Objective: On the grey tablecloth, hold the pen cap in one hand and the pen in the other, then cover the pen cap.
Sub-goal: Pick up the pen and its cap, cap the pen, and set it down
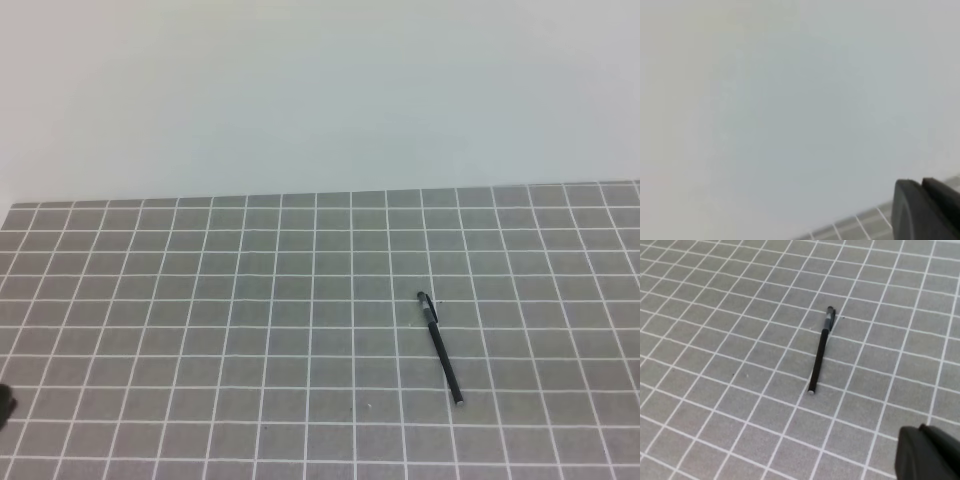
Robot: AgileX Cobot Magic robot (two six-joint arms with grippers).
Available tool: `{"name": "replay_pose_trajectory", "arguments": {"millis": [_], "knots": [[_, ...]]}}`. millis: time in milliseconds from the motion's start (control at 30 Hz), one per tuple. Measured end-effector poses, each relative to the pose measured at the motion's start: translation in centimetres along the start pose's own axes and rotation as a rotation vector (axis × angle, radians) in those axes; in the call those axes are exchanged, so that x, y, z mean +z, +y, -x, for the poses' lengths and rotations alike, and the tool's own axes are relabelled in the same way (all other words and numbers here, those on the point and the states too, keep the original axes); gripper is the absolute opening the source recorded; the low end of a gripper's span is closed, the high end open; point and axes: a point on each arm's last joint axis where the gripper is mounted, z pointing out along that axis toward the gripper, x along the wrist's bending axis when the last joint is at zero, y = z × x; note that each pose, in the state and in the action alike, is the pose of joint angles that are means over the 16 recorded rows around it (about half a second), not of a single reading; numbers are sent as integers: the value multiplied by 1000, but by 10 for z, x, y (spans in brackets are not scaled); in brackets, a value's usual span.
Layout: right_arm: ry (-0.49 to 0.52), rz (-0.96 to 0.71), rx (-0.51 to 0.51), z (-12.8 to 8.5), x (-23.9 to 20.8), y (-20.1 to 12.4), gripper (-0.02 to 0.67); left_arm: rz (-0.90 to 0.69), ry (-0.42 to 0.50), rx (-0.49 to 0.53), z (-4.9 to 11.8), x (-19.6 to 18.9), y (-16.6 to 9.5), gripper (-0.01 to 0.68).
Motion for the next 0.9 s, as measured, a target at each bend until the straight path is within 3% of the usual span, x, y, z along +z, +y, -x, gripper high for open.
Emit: {"name": "replay_pose_trajectory", "arguments": {"millis": [233,567,733,900], "knots": [[-109,72,-2,14,-12,1,-2,61,82,35,-4,-15,8,1],[-337,232,-2,33,-37,-30,-4,85,270,-54,-14,-37,-6,1],[-368,325,-9,34,-35,-61,-3,41,216,-16,-3,-46,-25,1],[-357,362,3,34,-26,-89,-3,-131,113,17,9,-50,-53,1]]}}
